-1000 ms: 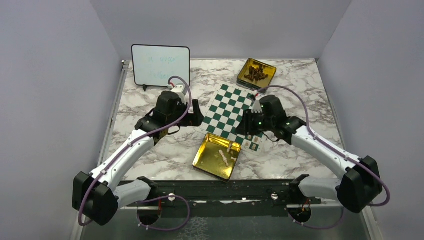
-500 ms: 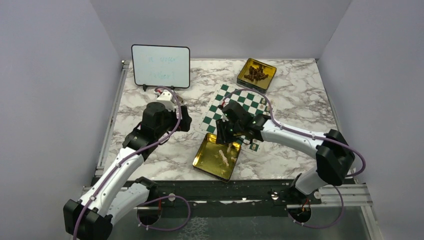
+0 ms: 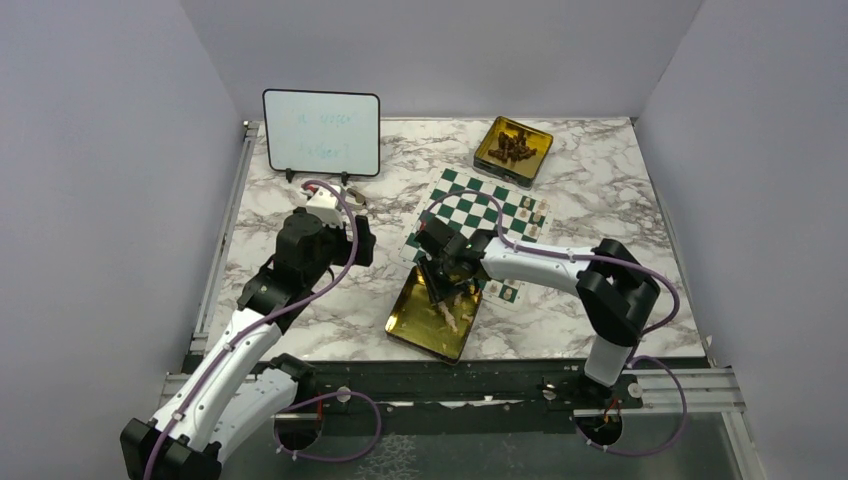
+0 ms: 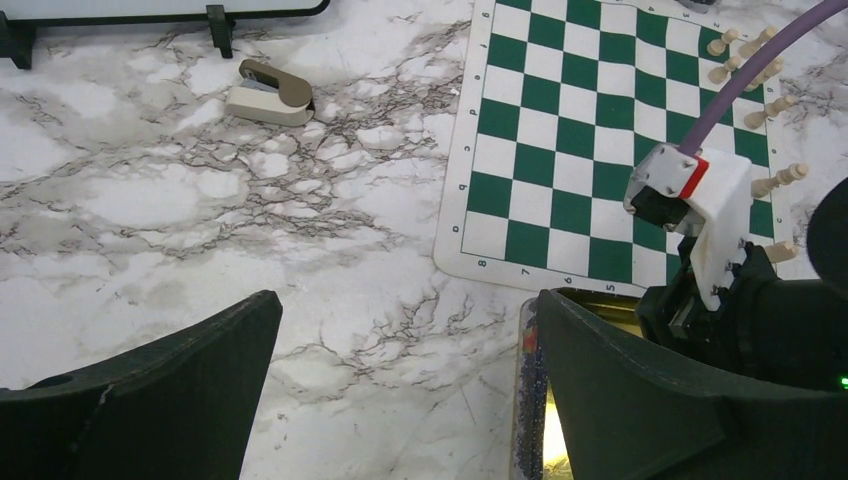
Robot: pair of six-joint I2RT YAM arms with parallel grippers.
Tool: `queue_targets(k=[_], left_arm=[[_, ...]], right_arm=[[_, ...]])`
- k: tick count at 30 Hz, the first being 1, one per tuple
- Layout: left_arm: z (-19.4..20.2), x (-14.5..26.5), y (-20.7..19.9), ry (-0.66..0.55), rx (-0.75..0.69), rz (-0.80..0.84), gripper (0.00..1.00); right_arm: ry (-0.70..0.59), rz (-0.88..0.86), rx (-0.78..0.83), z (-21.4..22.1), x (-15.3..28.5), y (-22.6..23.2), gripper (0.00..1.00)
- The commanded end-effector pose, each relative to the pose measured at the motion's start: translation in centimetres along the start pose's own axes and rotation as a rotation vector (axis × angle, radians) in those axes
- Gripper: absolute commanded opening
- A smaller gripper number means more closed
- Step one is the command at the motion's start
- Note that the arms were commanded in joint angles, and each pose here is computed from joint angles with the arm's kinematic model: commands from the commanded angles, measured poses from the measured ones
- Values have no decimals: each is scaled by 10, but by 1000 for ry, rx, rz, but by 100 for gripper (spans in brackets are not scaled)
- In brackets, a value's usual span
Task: Set up the chess pieces on the board
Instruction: Pick up the chess piece from the storage box.
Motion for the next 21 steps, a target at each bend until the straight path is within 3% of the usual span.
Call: queue_targets(k=[1, 8, 13, 21], left_arm=[[-5, 2, 4, -48, -11, -25, 99], [-6, 3, 4, -53, -11, -25, 99], [-6, 3, 4, -52, -13, -25, 99], [-3, 2, 2, -40, -13, -2, 99]], right_arm=[[58, 46, 24, 6, -7, 0, 40], [114, 63, 42, 17, -14, 0, 40], [129, 65, 46, 22, -19, -1, 32], [22, 60, 30, 4, -2, 3, 21]])
Point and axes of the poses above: each gripper's point midway between its finger pads, its own x axis back along the fingers, its own y axis along the line the jaws close on, z = x × y, the point moved 7 cm from there along x, back along the fingers, and after that the axes turned 11 degrees about x, right-handed, at the moved point
